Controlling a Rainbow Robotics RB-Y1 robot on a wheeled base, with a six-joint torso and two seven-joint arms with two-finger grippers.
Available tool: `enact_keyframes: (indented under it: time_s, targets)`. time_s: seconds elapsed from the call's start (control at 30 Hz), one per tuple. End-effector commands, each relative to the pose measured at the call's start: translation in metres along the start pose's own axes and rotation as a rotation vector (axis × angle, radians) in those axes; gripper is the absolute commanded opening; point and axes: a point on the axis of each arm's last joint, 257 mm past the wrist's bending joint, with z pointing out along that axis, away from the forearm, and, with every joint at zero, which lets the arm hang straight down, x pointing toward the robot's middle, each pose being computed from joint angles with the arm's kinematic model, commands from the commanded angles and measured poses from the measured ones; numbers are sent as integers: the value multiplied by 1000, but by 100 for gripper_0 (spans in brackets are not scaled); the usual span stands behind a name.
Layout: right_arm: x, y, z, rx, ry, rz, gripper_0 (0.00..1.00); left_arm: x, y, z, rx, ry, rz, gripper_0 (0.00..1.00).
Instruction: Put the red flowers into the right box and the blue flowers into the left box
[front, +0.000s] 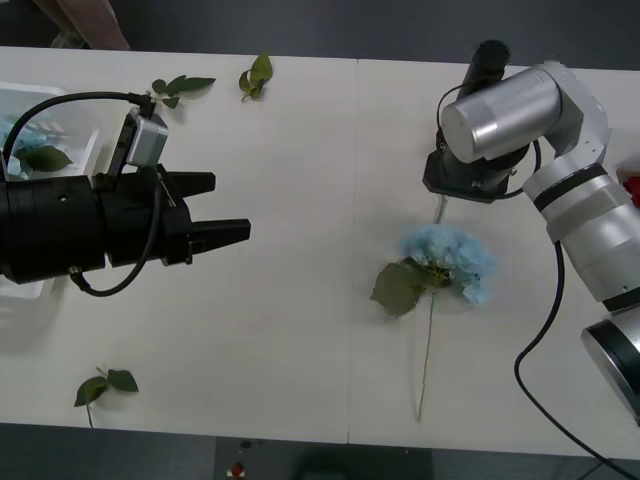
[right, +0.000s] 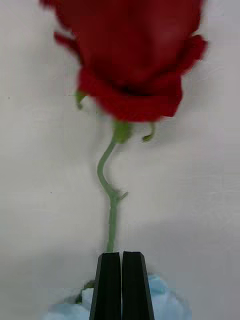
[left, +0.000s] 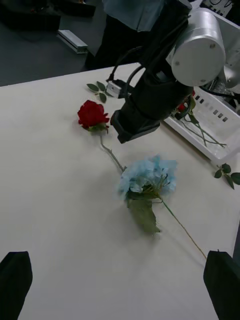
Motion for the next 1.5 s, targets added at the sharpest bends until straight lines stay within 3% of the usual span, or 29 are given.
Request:
enact_keyframes:
  time_s: [0.03, 0.4, 0.43, 0.5, 1.13, 1.5]
  targets:
    - [-41, -5, -50, -56, -60, 67, 0, -20, -11, -11, 30, -37, 149, 100]
    - [-53, -25, -68, -78, -54, 106, 0, -24, -30, -22, 106, -68, 194, 100]
    - [-55, -28, -68, -68, -64, 106, 29, -25, -31, -21, 109, -74, 195, 100]
    - [-57, -30, -68, -59, -70, 105, 100, -26, -32, -20, 110, -82, 200, 100]
    - [-67, -8, -17, -118, -133, 153, 100, -33, -46, -24, 157, -107, 228, 100]
    - [-57, 12, 17, -94, -185, 70, 100, -35, -44, -24, 151, -112, 231, 100]
